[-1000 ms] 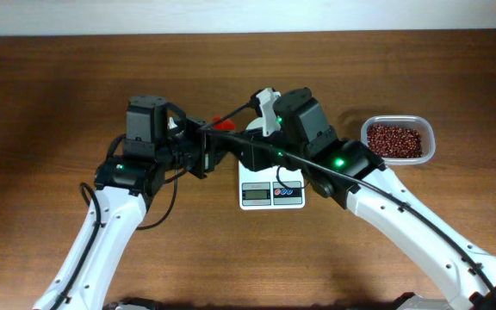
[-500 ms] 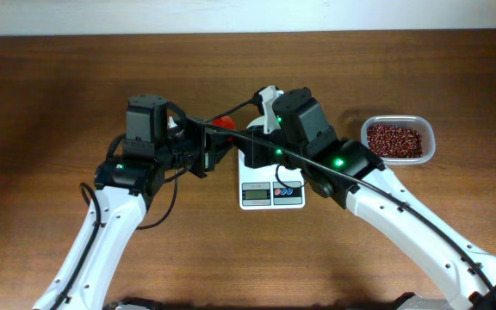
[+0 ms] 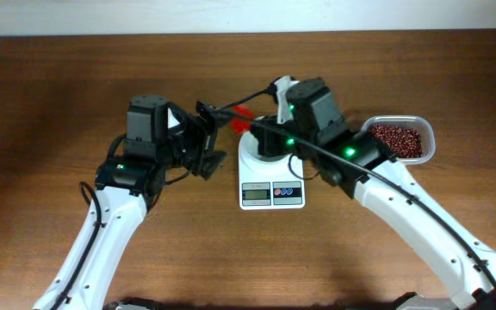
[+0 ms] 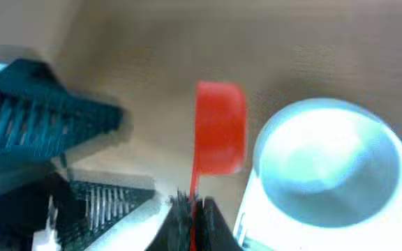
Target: Scoop item into bowl and weigh 50g on scale
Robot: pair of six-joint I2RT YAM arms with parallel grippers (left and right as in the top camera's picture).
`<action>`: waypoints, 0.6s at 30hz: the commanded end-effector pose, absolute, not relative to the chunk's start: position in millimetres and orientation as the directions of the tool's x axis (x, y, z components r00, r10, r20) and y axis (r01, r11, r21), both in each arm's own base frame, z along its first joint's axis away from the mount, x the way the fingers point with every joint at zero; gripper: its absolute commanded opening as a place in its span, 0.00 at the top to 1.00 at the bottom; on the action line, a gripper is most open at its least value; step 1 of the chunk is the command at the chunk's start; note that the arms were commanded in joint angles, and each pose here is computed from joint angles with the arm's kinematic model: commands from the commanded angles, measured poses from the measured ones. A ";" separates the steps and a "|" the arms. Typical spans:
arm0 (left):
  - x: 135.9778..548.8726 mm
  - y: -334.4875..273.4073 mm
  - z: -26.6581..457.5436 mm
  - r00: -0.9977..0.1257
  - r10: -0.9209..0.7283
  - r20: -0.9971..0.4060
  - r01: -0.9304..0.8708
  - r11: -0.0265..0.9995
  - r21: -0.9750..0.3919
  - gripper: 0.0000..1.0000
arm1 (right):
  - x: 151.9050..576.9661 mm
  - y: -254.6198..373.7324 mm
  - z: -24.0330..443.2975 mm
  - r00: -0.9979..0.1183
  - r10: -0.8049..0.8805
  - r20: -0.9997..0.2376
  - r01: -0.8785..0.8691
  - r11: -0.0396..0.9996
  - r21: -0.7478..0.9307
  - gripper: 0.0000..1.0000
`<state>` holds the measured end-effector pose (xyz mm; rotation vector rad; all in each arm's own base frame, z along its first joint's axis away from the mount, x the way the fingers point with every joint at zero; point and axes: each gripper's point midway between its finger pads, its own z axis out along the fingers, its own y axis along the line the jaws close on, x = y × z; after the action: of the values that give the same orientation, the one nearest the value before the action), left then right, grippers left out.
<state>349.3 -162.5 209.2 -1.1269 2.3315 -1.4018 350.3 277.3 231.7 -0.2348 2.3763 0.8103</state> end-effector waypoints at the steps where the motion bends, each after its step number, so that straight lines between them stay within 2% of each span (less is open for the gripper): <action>1: 369.4 -152.3 224.3 -0.763 -0.612 -0.209 -0.175 0.506 -0.844 0.01 | 359.2 243.8 290.4 -0.767 -0.018 -0.641 -0.375 0.824 0.426 0.96; 2: 372.1 -152.8 228.5 -0.767 -0.576 -0.282 -0.103 0.545 -0.832 0.01 | 359.4 224.5 312.6 -0.763 -0.016 -0.646 -0.359 0.841 0.404 0.96; 5: 375.9 -151.6 232.2 -0.759 -0.501 -0.415 0.018 0.622 -0.783 0.01 | 354.9 176.5 339.3 -0.776 -0.003 -0.631 -0.290 0.890 0.352 0.96; 7: 377.9 -148.5 231.0 -0.743 -0.428 -0.515 0.099 0.690 -0.717 0.01 | 353.4 115.3 337.7 -0.801 0.041 -0.598 -0.137 0.959 0.250 0.96; 9: 377.6 -148.1 230.2 -0.730 -0.357 -0.582 0.170 0.731 -0.661 0.01 | 347.2 58.5 316.9 -0.850 0.088 -0.519 0.003 0.987 0.162 0.96; 12: 377.6 -148.1 230.0 -0.707 -0.270 -0.654 0.252 0.768 -0.589 0.01 | 343.0 -0.9 279.6 -0.918 0.141 -0.370 0.112 0.989 0.099 0.96; 15: 375.4 -147.4 226.2 -0.693 -0.196 -0.694 0.305 0.792 -0.529 0.01 | 350.1 -39.2 230.6 -0.965 0.169 -0.200 0.159 0.985 0.068 0.96; 18: 374.0 -141.9 218.3 -0.709 -0.199 -0.677 0.267 0.813 -0.518 0.01 | 362.4 -50.5 188.4 -0.987 0.133 -0.087 0.129 0.990 0.054 0.96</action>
<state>375.0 -146.5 218.1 -0.0006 2.2305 -0.8490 354.8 -41.7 215.8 0.2918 2.9593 0.0967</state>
